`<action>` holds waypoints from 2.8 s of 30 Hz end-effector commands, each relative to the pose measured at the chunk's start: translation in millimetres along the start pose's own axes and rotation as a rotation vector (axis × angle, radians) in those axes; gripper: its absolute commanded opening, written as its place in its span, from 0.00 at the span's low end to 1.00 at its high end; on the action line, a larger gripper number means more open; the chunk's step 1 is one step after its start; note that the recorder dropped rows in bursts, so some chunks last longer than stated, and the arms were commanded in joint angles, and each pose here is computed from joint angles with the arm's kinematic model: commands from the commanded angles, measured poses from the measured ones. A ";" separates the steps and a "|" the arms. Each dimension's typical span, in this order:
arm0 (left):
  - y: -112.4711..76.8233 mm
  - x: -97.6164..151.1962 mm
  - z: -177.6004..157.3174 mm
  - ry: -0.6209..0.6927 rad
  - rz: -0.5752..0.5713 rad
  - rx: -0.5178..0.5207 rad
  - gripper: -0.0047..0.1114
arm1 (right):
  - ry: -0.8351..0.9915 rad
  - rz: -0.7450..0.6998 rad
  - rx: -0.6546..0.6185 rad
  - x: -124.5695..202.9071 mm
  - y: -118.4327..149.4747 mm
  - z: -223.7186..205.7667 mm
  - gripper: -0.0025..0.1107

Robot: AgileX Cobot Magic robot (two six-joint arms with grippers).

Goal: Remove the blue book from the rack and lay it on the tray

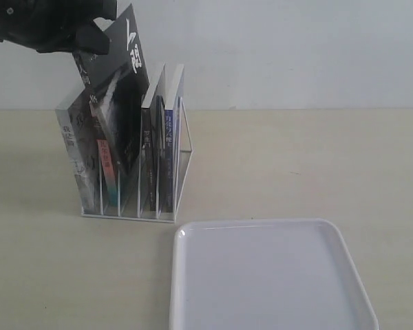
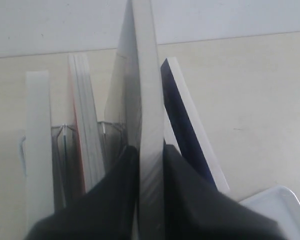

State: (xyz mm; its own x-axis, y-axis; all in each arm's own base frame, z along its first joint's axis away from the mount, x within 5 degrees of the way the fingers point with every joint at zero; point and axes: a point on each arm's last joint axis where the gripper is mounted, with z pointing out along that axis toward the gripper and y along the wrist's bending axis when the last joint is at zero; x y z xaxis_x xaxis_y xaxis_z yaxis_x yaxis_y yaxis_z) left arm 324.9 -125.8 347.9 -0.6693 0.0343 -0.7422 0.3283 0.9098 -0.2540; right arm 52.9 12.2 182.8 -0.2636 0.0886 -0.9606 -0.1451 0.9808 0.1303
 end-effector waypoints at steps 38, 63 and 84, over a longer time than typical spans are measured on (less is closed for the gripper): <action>20.4 39.0 45.7 -0.030 -0.012 -0.059 0.08 | -0.014 -0.002 0.007 -1.3 -0.4 -0.5 0.02; 17.1 38.8 43.8 -0.027 -0.013 -0.028 0.08 | -0.014 -0.002 0.007 -1.3 -0.4 -0.5 0.02; -3.9 32.7 27.7 -0.089 0.114 0.016 0.10 | -0.014 -0.002 0.007 -1.3 -0.4 -0.5 0.02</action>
State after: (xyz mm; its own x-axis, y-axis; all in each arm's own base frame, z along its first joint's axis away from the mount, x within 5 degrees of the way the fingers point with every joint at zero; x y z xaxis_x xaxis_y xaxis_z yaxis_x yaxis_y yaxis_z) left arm 323.5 -132.6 296.7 -0.6138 0.1213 -0.7801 0.3945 0.9030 -0.1701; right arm 52.9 12.2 182.8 -0.2635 0.0888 -0.9606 -0.1444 0.9809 0.1303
